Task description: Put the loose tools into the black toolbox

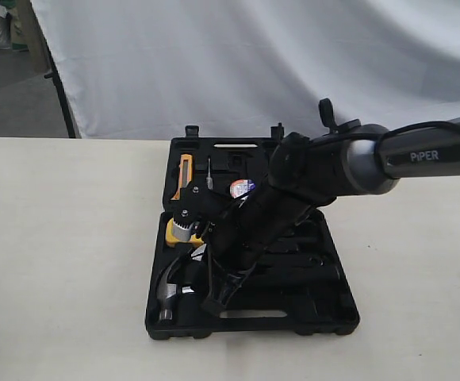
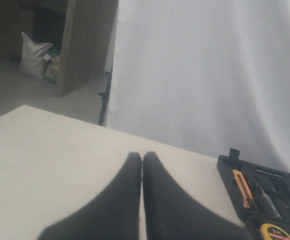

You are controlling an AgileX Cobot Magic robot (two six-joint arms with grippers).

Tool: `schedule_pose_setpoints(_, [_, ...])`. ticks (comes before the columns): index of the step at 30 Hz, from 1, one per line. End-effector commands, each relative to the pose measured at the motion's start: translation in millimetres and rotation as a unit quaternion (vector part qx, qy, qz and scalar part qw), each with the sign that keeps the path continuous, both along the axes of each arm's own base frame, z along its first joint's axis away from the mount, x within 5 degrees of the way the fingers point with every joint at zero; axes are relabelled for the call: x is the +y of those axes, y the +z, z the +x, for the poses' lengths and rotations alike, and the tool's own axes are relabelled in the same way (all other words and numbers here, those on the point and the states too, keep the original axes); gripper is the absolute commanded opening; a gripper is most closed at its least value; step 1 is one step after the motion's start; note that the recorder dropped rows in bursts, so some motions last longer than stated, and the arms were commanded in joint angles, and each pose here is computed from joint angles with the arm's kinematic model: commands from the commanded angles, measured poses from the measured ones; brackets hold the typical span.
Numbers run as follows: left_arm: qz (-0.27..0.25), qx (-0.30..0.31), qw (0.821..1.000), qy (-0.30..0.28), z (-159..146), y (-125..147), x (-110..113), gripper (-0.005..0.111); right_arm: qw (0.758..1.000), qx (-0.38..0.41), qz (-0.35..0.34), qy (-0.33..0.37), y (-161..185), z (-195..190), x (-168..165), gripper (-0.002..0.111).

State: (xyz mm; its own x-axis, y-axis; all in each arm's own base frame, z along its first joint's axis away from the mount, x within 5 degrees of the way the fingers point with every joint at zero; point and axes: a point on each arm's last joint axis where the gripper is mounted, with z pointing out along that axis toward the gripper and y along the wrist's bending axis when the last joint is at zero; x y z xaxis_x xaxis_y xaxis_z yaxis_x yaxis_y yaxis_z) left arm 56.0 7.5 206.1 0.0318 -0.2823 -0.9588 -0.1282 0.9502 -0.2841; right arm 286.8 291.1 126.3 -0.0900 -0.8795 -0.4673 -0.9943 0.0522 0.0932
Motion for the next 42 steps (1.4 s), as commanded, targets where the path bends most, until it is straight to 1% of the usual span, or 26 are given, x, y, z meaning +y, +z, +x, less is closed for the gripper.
schedule_pose_setpoints(1, [0.001,-0.006,1.0,0.013,-0.6,1.7,1.4,0.001,0.997,0.003,-0.073,0.03,-31.8,-1.4,-13.5,0.0])
schedule_pose_setpoints(8, [0.001,-0.006,1.0,0.013,-0.6,1.7,1.4,0.001,0.991,-0.016,-0.128,0.023,-34.9,2.5,-23.0,0.0])
schedule_pose_setpoints(13, [0.001,-0.006,1.0,0.013,-0.6,1.7,1.4,0.001,0.991,-0.018,-0.134,0.02,-35.1,3.0,-24.1,0.0])
schedule_pose_setpoints(18, [0.001,-0.006,1.0,0.013,-0.6,1.7,1.4,0.001,0.984,-0.035,-0.174,0.003,-36.5,7.1,-31.2,0.0])
schedule_pose_setpoints(21, [0.001,-0.006,1.0,0.013,-0.6,1.7,1.4,0.001,0.984,-0.037,-0.175,0.001,-36.5,7.6,-31.3,0.0])
schedule_pose_setpoints(23, [0.001,-0.006,1.0,0.013,-0.6,1.7,1.4,0.001,0.985,-0.043,-0.167,-0.009,-26.7,10.6,-28.8,0.0])
schedule_pose_setpoints(28, [0.001,-0.006,1.0,0.013,-0.6,1.7,1.4,0.001,0.989,-0.092,-0.102,-0.048,38.3,13.6,-23.9,0.0])
schedule_pose_setpoints(30, [0.001,-0.006,1.0,0.013,-0.6,1.7,1.4,0.001,0.989,-0.098,-0.094,-0.054,48.4,12.5,-24.8,0.0])
schedule_pose_setpoints(34, [0.001,-0.006,1.0,0.013,-0.6,1.7,1.4,0.001,0.988,-0.098,-0.083,-0.082,52.4,13.7,-24.1,0.0])
schedule_pose_setpoints(37, [0.001,-0.006,1.0,0.013,-0.6,1.7,1.4,0.001,0.988,-0.098,-0.061,-0.107,54.0,15.7,-20.9,0.0])
schedule_pose_setpoints(42, [0.001,-0.006,1.0,0.013,-0.6,1.7,1.4,0.001,0.988,-0.092,-0.059,-0.111,52.4,15.4,-20.1,0.0])
